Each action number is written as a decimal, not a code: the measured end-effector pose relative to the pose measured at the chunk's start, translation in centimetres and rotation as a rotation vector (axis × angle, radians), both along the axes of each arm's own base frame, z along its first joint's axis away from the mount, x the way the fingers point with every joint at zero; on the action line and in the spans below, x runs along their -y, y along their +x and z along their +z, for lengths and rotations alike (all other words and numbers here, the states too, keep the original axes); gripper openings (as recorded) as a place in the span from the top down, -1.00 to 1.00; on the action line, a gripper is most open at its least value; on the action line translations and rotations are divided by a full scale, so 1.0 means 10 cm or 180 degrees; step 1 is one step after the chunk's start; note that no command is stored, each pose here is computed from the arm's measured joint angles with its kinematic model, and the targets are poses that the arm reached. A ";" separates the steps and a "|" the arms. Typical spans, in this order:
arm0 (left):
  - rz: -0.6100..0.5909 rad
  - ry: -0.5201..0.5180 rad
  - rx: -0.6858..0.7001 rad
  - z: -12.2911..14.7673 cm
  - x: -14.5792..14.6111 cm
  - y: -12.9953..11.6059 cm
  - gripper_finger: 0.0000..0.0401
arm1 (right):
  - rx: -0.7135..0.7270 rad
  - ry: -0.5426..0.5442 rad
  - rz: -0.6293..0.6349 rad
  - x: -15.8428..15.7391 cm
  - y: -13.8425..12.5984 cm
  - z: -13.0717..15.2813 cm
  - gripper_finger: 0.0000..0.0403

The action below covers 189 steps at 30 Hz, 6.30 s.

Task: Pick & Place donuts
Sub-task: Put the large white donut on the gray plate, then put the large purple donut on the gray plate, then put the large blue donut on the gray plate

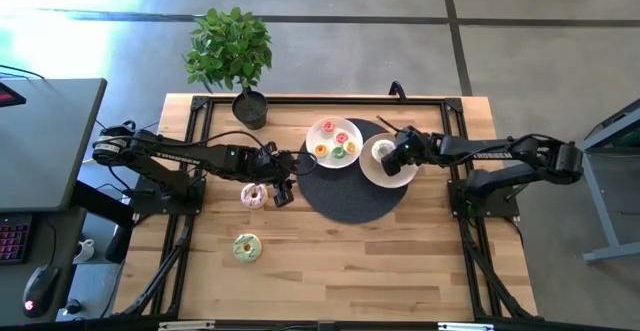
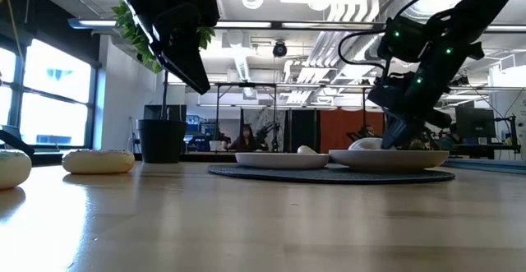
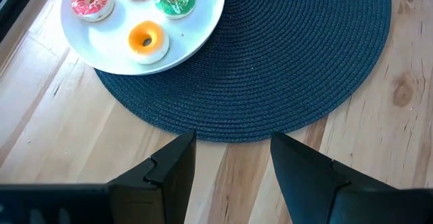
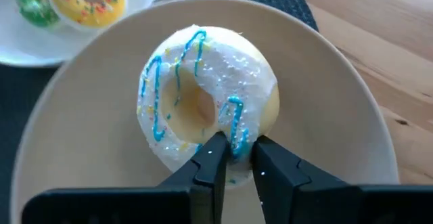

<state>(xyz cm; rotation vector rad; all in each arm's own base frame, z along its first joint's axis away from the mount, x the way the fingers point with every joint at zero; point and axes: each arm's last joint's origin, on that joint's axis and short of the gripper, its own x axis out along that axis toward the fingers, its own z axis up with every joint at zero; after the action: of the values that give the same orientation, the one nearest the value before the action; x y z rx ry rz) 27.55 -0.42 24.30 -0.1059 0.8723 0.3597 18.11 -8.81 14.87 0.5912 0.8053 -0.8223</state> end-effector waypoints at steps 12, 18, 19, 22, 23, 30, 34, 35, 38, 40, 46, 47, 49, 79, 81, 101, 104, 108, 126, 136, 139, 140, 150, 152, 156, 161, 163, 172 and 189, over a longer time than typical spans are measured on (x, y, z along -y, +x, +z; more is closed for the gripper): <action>-0.0001 0.0000 0.0000 0.00 0.00 0.00 0.06 | -0.0095 -0.0020 0.0088 0.00 -0.01 0.00 0.26; 0.0000 0.0000 0.0000 0.00 0.00 0.00 0.06 | 0.0005 0.0031 0.0204 0.03 0.10 0.19 0.10; 0.0000 -0.0001 0.0000 0.00 0.00 0.00 0.06 | 0.0027 0.0043 0.0229 0.04 0.12 0.24 0.08; -0.0001 0.0000 0.0000 0.00 0.00 0.00 0.06 | 0.0210 0.0118 0.0298 0.06 0.20 0.39 0.06; 0.0000 0.0000 0.0003 0.00 0.00 0.00 0.06 | 0.0298 0.0148 0.0344 0.06 0.23 0.43 0.06; -0.0003 -0.0005 0.0278 0.05 0.00 0.06 0.06 | 0.0868 0.0132 0.0845 -0.19 0.47 0.59 0.08; -0.0064 0.0007 0.0245 0.05 0.01 0.06 0.06 | 0.1124 0.0047 0.1168 -0.41 0.60 0.65 0.08; -0.0110 -0.0045 0.0210 0.04 0.01 0.06 0.06 | 0.1200 0.0025 0.1251 -0.47 0.62 0.67 0.08; -0.0263 -0.0252 0.0060 0.01 0.03 0.02 0.06 | 0.1363 -0.0067 0.1406 -0.63 0.68 0.72 0.09; -0.0429 -0.0423 0.0001 0.00 0.05 0.01 0.06 | 0.1429 -0.0170 0.1455 -0.72 0.70 0.74 0.09; -0.0973 -0.1059 -0.0375 -0.06 0.13 -0.08 0.06 | 0.1386 -0.0358 0.1423 -0.88 0.70 0.74 0.09; -0.1048 -0.1167 -0.0458 -0.07 0.14 -0.10 0.06 | 0.1382 -0.0369 0.1423 -0.89 0.70 0.74 0.09; -0.1152 -0.1311 -0.0569 -0.09 0.15 -0.14 0.06 | 0.1377 -0.0383 0.1426 -0.90 0.70 0.74 0.08; 0.0390 -0.1040 -0.1774 -0.83 0.07 -0.29 0.64 | 0.1132 -0.0186 0.1579 -0.92 0.59 0.72 0.10; 0.0357 -0.1042 -0.1708 -0.73 0.07 -0.25 0.82 | 0.1029 0.0019 0.1686 -0.94 0.53 0.72 0.10; -0.1341 0.0570 0.0109 0.55 0.03 1.00 0.96 | -0.0586 0.1225 0.1858 -1.43 -0.01 0.44 0.10; -0.1334 0.0520 -0.0179 0.31 -0.04 1.25 0.96 | -0.0864 0.1393 0.1711 -1.50 -0.13 0.43 0.10; -0.1209 0.0567 -0.0161 0.11 -0.23 1.63 0.97 | -0.1160 0.1466 0.1482 -1.59 -0.28 0.42 0.10; -0.1248 0.0590 0.0140 -0.26 -0.60 2.34 0.68 | -0.0849 0.1152 0.1455 -1.78 -0.49 0.53 0.10; -0.1359 0.0505 0.0098 -0.28 -0.59 2.32 -0.07 | -0.0669 0.1009 0.1420 -1.78 -0.46 0.54 0.10; -0.1383 0.0535 0.0107 -0.28 -0.59 2.33 -0.21 | -0.0425 0.0520 0.1375 -1.75 -0.42 0.56 0.10; -0.1381 0.0544 0.0101 -0.28 -0.59 2.32 -0.24 | -0.0320 0.0312 0.1325 -1.74 -0.40 0.57 0.10; -0.1400 0.0572 -0.0126 -0.22 -0.51 2.24 -0.28 | 0.0113 -0.0325 0.0856 -1.63 -0.32 0.61 0.10; -0.1318 0.0635 -0.0274 -0.06 -0.51 2.12 -0.28 | 0.0149 -0.0273 0.0795 -1.62 -0.31 0.61 0.10; -0.1207 0.0520 -0.0903 0.23 -0.50 1.74 -0.28 | 0.0151 -0.0063 0.0854 -1.65 -0.29 0.61 0.10; -0.0871 0.0114 -0.1266 0.59 -0.55 1.29 -0.28 | 0.0095 -0.0102 0.1036 -1.66 -0.28 0.61 0.10; -0.0873 0.0069 -0.1204 0.81 -0.54 1.13 -0.28 | 0.0102 -0.0197 0.1067 -1.65 -0.28 0.62 0.10; -0.1122 -0.0258 -0.1182 1.07 -0.33 0.58 -0.28 | 0.0513 -0.0419 0.0806 -1.60 -0.16 0.67 0.10; -0.1519 -0.1357 -0.1494 -0.50 0.53 -0.46 -0.28 | 0.0511 -0.0667 0.0816 -1.56 -0.14 0.69 0.10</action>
<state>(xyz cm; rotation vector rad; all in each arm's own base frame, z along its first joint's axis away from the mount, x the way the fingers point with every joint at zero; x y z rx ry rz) 22.92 -5.74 19.29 -0.2063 1.3930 -0.2674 16.72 6.84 21.77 0.3536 0.6233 -0.6059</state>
